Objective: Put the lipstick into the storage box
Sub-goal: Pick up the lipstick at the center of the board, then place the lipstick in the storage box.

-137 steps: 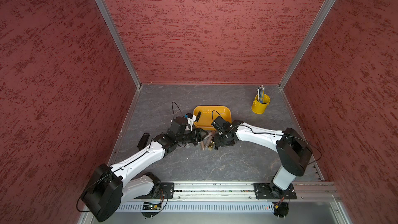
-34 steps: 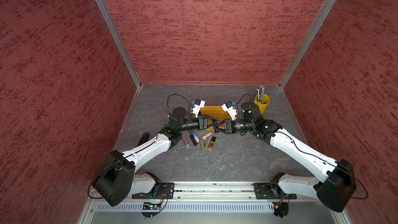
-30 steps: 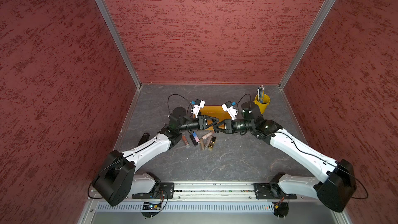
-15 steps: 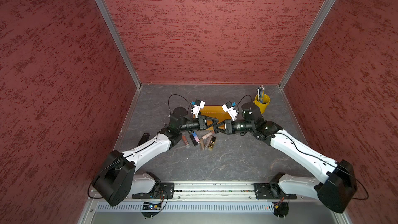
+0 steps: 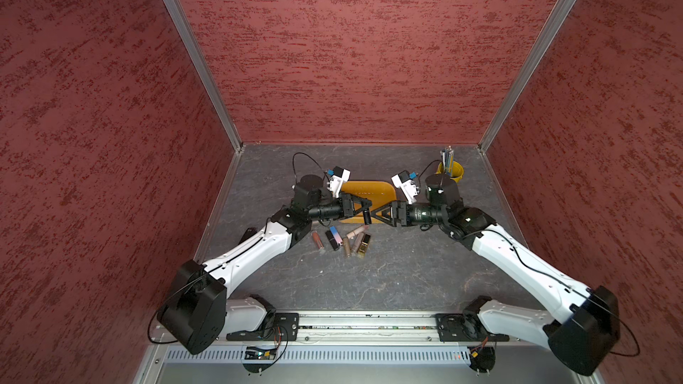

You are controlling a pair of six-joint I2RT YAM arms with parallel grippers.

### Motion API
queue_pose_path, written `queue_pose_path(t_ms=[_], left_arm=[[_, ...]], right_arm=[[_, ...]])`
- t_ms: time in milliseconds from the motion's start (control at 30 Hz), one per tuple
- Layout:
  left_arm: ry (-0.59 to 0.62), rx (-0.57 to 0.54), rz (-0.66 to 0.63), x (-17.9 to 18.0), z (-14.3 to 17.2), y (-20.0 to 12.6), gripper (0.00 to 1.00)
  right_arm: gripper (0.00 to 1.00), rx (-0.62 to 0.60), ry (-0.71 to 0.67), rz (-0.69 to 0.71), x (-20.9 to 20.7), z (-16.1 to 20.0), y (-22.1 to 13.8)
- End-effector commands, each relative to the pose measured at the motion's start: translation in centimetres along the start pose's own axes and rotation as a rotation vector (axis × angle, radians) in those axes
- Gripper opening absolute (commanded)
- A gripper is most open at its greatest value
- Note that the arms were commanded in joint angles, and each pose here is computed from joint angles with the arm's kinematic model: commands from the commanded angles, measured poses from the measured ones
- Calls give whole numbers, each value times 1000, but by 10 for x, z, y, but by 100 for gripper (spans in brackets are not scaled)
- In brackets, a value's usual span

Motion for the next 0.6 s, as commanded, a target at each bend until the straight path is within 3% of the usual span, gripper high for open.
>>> queue_pose_path(t_ms=[0, 233, 567], left_arm=[[43, 11, -230, 16, -7, -5, 12], [112, 46, -540, 42, -45, 13, 13], [197, 127, -771, 92, -81, 56, 13]], right_arm=[[79, -37, -18, 100, -8, -2, -14], [79, -49, 3, 223, -25, 4, -21], [80, -57, -22, 352, -39, 14, -30]])
Point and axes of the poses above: each gripper's point midway between its finger pads, its own y axis out along the fingers, its own x axis along the line the jaws close on, z = x × y, the point moved 6 cm from there along -y, back along the fingers, and after that the axes turned 6 degrees about -y, right-handed, at the moved point
